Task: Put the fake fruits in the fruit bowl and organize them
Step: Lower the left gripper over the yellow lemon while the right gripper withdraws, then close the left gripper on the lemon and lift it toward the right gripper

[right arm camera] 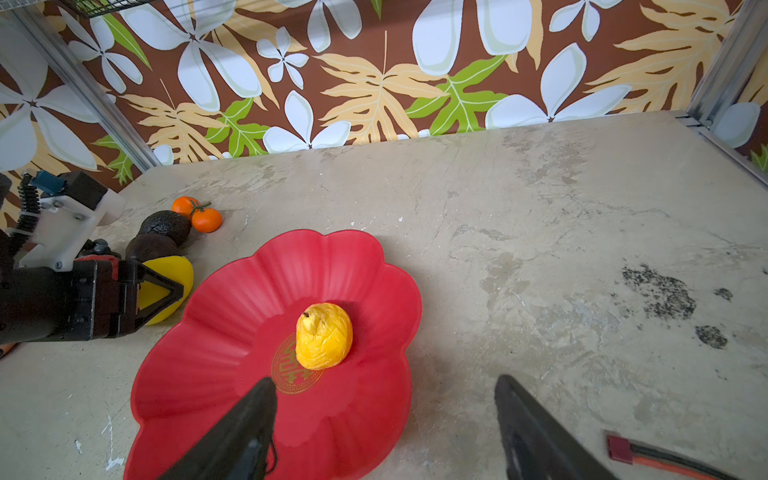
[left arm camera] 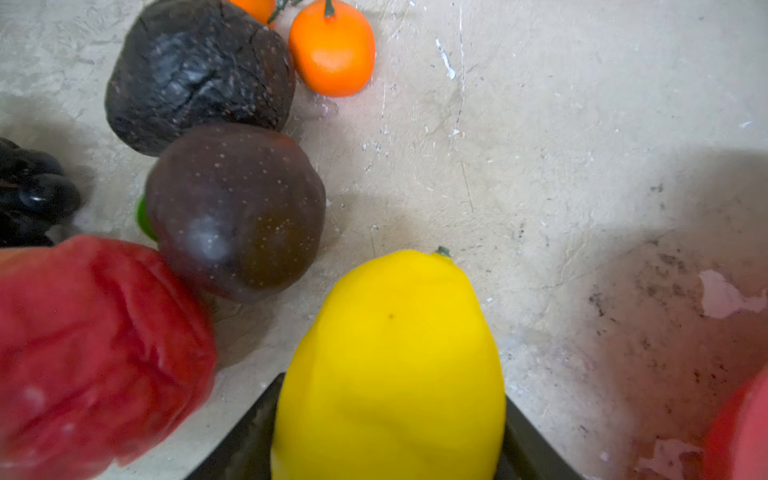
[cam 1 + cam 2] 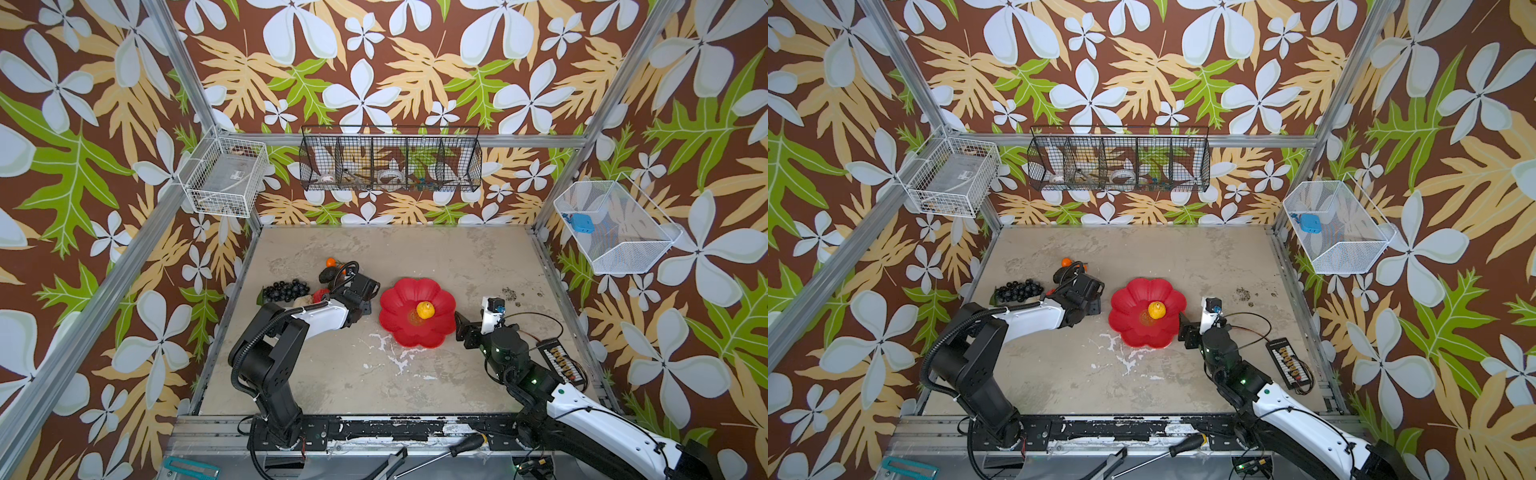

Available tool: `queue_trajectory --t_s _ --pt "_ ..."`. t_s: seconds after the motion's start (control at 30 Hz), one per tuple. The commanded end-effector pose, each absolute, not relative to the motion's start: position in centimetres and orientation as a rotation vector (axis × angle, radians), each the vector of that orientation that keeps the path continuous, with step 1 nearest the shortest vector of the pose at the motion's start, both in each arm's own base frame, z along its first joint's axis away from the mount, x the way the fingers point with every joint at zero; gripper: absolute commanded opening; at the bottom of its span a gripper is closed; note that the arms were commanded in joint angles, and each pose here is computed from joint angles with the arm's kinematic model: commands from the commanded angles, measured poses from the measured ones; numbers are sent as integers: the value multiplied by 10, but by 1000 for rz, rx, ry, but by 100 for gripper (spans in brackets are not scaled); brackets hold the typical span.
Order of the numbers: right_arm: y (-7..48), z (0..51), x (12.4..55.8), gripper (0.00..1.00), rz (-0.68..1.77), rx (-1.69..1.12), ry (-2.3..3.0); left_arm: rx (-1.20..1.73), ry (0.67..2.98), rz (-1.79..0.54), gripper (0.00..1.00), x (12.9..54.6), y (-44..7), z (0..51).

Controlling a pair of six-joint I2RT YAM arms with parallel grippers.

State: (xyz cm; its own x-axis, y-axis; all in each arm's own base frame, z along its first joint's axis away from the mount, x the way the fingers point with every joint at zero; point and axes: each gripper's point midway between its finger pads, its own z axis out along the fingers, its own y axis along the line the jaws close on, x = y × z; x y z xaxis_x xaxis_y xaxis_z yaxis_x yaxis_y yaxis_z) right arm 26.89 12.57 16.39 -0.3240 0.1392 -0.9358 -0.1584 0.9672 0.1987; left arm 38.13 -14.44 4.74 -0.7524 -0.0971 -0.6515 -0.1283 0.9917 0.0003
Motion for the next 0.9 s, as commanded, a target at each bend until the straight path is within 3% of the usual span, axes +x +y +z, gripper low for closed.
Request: queue_trajectory --t_s 0.0,0.4,0.63,0.87 --pt "124 168 271 82 307 15 1856 -184 2395 29 63 383 -144 56" --pt "145 184 272 82 408 -25 1889 -144 2112 -307 61 344 -162 146" --pt "184 232 266 85 712 -54 1850 156 1807 -734 60 287 -225 207" --pt "228 256 258 89 970 -122 1847 375 1625 -886 59 248 -260 226"
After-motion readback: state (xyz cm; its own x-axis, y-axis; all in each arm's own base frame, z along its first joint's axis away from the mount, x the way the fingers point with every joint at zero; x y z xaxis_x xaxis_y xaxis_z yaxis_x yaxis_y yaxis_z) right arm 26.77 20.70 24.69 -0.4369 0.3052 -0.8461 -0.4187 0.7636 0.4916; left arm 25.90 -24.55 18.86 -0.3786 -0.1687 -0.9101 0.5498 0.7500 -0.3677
